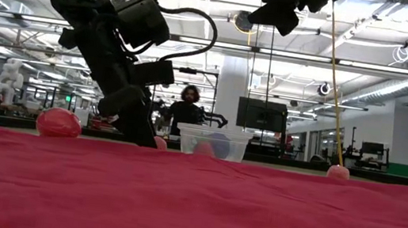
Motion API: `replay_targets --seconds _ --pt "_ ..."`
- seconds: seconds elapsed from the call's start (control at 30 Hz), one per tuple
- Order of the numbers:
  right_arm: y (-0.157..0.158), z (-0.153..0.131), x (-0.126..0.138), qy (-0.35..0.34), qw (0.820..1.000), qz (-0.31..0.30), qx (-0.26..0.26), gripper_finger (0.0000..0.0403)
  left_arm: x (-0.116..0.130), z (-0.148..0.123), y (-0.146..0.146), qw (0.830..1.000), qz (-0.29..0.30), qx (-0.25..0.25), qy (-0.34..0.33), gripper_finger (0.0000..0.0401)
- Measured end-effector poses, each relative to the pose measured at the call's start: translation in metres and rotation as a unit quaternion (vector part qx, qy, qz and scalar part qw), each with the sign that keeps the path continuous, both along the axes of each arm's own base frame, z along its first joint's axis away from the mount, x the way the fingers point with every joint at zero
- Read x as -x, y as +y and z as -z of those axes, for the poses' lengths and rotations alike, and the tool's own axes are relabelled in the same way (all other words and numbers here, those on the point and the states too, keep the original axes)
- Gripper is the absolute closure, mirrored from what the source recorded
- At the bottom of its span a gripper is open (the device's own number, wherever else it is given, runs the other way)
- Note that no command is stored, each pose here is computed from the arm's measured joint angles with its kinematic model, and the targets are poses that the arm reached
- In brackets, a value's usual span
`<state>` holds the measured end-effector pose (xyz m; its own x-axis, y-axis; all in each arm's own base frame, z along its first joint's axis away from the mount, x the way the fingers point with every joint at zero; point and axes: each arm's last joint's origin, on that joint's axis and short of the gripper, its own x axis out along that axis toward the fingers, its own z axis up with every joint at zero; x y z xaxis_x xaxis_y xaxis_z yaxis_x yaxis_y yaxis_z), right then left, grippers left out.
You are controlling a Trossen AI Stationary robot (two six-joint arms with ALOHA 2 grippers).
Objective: Pick and placing Produce into tupperware
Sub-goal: Put the left pink peach into the transparent bin
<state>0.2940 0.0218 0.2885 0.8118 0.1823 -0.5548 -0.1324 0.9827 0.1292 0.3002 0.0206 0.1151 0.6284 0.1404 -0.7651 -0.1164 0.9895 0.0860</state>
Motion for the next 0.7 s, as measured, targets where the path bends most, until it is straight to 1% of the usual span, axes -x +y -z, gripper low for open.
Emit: replay_targets --seconds 0.23,0.3,0.37,0.6,0.7 --pt "0.0000 0.0000 0.0000 0.000 1.000 0.001 -0.002 0.0183 0.0001 0.0000 0.0001 1.000 0.000 0.000 0.000 0.0130" --pt "0.0000 0.0000 0.0000 0.000 1.000 0.001 -0.002 0.0183 0.0001 0.0001 0.0001 1.000 0.000 0.000 0.000 0.0136" --pt "0.0000 0.0000 0.0000 0.000 1.000 0.001 -0.002 0.0183 0.0001 0.0001 0.0001 1.000 0.000 0.000 0.000 0.0152" --pt "0.0000 0.0000 0.0000 0.000 1.000 0.001 -0.002 0.0183 0.0002 0.0002 0.0003 1.000 0.002 0.000 0.000 0.0230" --pt "0.0000 0.0000 0.0000 0.000 1.000 0.001 -0.002 0.0183 0.0003 0.0003 0.0002 1.000 0.002 0.000 0.001 0.0255"
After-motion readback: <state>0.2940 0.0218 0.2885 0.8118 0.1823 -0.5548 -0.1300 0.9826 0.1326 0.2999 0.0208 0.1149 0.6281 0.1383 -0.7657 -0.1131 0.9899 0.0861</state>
